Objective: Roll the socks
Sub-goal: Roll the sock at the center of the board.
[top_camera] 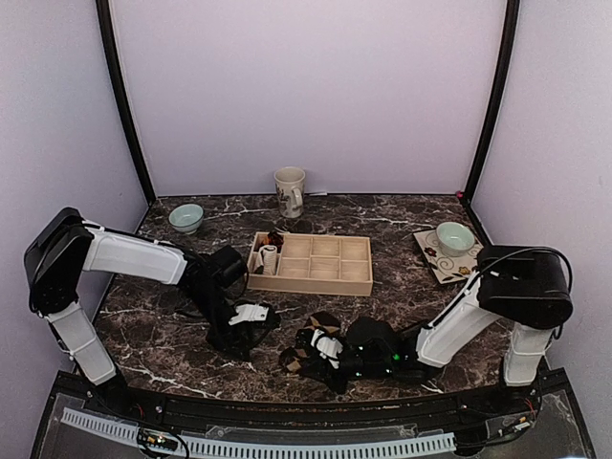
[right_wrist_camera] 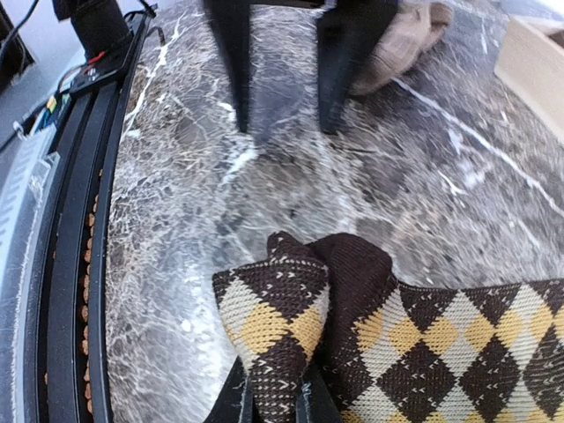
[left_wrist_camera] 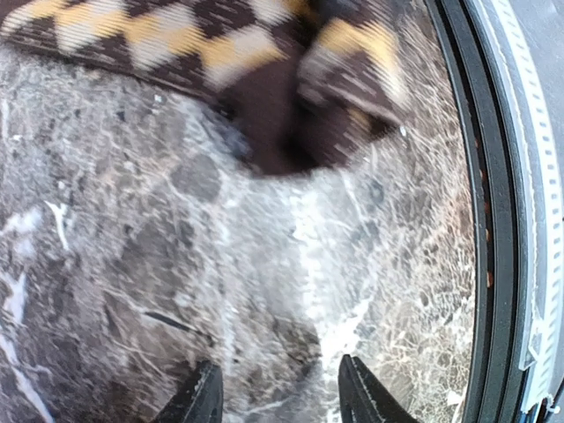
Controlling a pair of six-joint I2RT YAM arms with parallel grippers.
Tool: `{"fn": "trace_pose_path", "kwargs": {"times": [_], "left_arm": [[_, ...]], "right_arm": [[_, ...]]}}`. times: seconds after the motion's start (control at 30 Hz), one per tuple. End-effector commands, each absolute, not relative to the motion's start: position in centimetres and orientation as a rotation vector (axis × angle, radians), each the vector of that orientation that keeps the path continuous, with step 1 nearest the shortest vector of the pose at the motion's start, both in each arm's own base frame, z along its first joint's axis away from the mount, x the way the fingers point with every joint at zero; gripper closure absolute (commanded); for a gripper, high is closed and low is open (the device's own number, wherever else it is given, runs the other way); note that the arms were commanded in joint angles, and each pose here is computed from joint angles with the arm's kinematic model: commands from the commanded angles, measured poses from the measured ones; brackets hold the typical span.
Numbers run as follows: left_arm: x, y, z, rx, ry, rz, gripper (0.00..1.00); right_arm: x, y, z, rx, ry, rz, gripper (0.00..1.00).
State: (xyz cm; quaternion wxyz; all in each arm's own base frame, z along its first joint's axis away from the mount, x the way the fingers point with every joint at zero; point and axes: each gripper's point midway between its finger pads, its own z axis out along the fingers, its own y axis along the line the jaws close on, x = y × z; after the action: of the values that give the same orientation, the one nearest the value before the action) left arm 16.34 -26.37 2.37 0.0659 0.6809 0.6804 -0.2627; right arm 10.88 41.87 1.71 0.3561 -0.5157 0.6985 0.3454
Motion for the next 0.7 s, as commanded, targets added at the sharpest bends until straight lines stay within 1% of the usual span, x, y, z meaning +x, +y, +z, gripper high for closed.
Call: {"fn": "trace_pose_path", "kwargs": {"times": [0.0, 0.23, 0.37, 0.53, 0.67], "left_arm": [[15.9, -26.8, 3.3, 2.053, 1.957, -0.783, 0.53], [14.4, -31.3, 5.3, 2.146, 1.667, -0.633, 0.52], [14.5, -33.3, 5.2, 2.161, 1.602, -0.590, 0.52], [13.7, -34.5, 5.2, 2.209, 1.543, -0.602, 0.58], [13.6, -35.6, 5.1, 2.238, 1.467, -0.527, 0.58]], "right_arm": [[9.3, 36.4, -4.6, -1.397, 2.198, 0.945, 1.00], [8.8, 35.8, -7.2, -1.354, 2.402, 1.044, 1.00], [8.7, 35.5, -7.8, -1.304, 2.468, 1.102, 1.00], [8.2, 34.9, -8.1, -1.238, 2.534, 1.241, 1.00], [7.6, 34.8, -8.8, -1.236, 2.590, 1.292, 1.00]]}}
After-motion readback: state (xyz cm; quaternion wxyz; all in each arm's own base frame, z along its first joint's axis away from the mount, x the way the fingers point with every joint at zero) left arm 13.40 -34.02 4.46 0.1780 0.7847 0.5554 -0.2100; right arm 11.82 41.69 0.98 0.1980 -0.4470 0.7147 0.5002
